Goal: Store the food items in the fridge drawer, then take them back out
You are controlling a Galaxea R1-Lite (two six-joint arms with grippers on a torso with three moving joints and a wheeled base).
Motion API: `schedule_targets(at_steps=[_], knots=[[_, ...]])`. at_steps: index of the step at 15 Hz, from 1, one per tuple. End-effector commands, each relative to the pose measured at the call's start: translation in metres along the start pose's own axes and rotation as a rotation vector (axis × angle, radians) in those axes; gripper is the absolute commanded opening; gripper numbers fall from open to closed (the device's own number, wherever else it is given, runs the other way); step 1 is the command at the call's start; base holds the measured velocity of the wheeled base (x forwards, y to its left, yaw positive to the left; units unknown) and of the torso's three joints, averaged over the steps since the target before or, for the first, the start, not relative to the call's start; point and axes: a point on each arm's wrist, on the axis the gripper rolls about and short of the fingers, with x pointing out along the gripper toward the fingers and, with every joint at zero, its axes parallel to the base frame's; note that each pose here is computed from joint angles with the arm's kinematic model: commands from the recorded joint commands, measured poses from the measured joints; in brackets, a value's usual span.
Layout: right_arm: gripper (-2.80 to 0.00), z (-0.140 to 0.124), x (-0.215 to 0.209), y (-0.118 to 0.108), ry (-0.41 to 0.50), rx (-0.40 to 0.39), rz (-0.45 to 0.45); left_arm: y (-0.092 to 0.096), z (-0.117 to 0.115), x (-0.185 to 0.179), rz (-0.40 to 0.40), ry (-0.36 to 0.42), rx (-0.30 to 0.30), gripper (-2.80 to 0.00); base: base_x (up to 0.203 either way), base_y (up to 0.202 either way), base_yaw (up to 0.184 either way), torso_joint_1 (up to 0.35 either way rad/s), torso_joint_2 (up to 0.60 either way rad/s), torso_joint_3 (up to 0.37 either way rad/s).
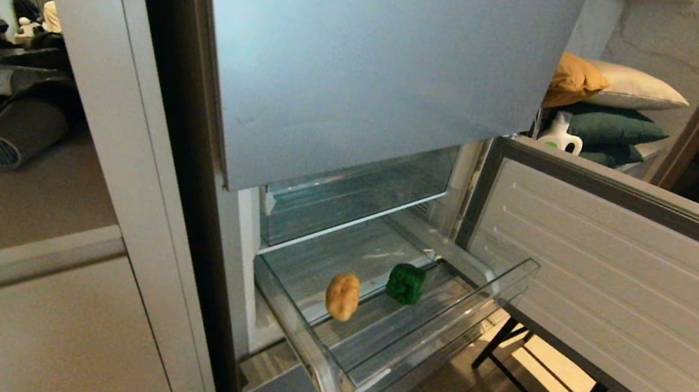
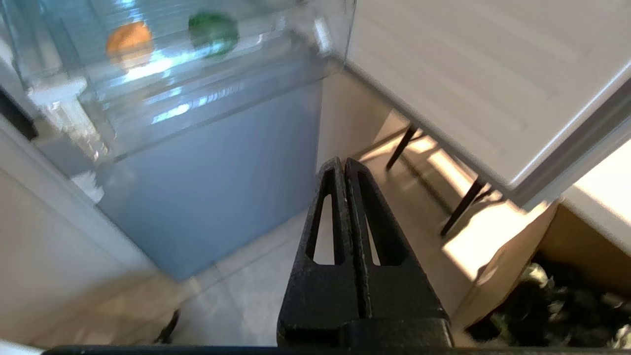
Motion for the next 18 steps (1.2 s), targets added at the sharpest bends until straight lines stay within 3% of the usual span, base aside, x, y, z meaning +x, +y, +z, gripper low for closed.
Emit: schedule_targets(at_steps=[1, 4, 11, 13, 18], knots=[[-2.80, -0.005, 0.004, 0.001, 0.030, 0.007, -0.010, 0.000, 0.000, 0.000, 0.001, 0.000, 0.000, -2.80, 0.000, 0.000, 0.000, 0.000, 0.00, 0.000], [-2.80, -0.007, 0.005, 0.000, 0.041, 0.052, -0.062, 0.000, 0.000, 0.000, 0.001, -0.001, 0.000, -2.80, 0.000, 0.000, 0.000, 0.000, 0.00, 0.000], [-2.80, -0.012, 0.008, 0.000, 0.064, 0.053, -0.088, 0.000, 0.000, 0.000, 0.001, 0.000, 0.000, -2.80, 0.000, 0.000, 0.000, 0.000, 0.00, 0.000], [-2.80, -0.011, 0.007, 0.003, 0.056, 0.069, -0.163, 0.000, 0.000, 0.000, 0.001, -0.001, 0.000, -2.80, 0.000, 0.000, 0.000, 0.000, 0.00, 0.000], [-2.80, -0.048, -0.015, 0.009, -0.138, 0.060, -0.129, 0.000, 0.000, 0.000, 0.001, 0.000, 0.000, -2.80, 0.000, 0.000, 0.000, 0.000, 0.00, 0.000]])
